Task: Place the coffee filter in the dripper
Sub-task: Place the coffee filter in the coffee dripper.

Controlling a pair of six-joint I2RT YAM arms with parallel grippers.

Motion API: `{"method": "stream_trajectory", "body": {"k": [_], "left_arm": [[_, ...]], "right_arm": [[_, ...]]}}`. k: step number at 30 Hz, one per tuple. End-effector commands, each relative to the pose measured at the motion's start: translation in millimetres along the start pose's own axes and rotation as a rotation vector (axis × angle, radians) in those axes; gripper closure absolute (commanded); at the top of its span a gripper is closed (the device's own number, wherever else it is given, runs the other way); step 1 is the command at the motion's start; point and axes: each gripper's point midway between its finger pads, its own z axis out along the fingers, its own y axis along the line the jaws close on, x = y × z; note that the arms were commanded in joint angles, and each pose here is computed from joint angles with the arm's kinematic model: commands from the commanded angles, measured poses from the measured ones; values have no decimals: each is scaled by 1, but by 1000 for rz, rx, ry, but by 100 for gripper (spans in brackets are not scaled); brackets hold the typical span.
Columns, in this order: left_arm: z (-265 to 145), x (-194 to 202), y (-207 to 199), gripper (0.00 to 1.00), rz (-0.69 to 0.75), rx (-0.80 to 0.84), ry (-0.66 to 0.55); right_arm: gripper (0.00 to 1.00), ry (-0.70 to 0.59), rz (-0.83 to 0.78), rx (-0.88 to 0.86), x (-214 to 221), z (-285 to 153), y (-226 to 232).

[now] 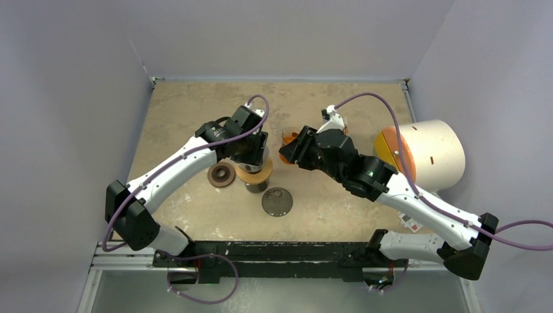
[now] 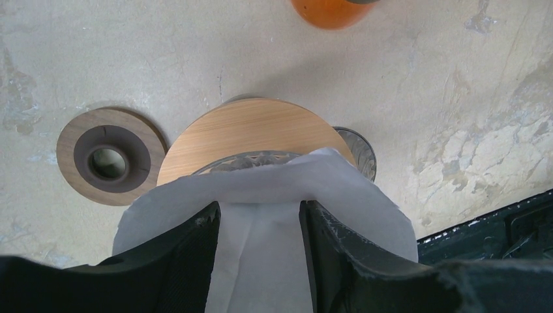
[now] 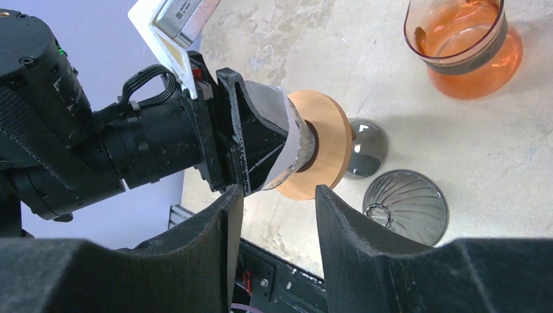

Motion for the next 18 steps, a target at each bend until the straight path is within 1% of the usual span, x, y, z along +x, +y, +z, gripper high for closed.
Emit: {"method": "stream_trajectory", "body": {"k": [1,3,6,7,10,13,18], "left_arm": [[-4,2,-8,50,19,38,13],[-6,-1,-9,51,19,43,7],[-9,-4,-11,56,23,51,0],[-11,-6,-11,59,26,53,-4],[-15,-11,-13,72,31,57,-11],[-19,-15,-15,82,34,61,-20],[-24,-21,-14,95,42,53,-32]], "right_arm": [[52,-40,-3,-3,-10,-5,-1],[52,-40,-2,-5,-10,-6,-1],[52,-40,0,-7,-10,-7,-1],[52,-40,1,-8,-10,-7,-1],[52,-41,3,-10,-10,-8,-1],[52,-40,3,-10,-9,-7,-2],[52,-34,4,-12,-7,-7,-3]]}}
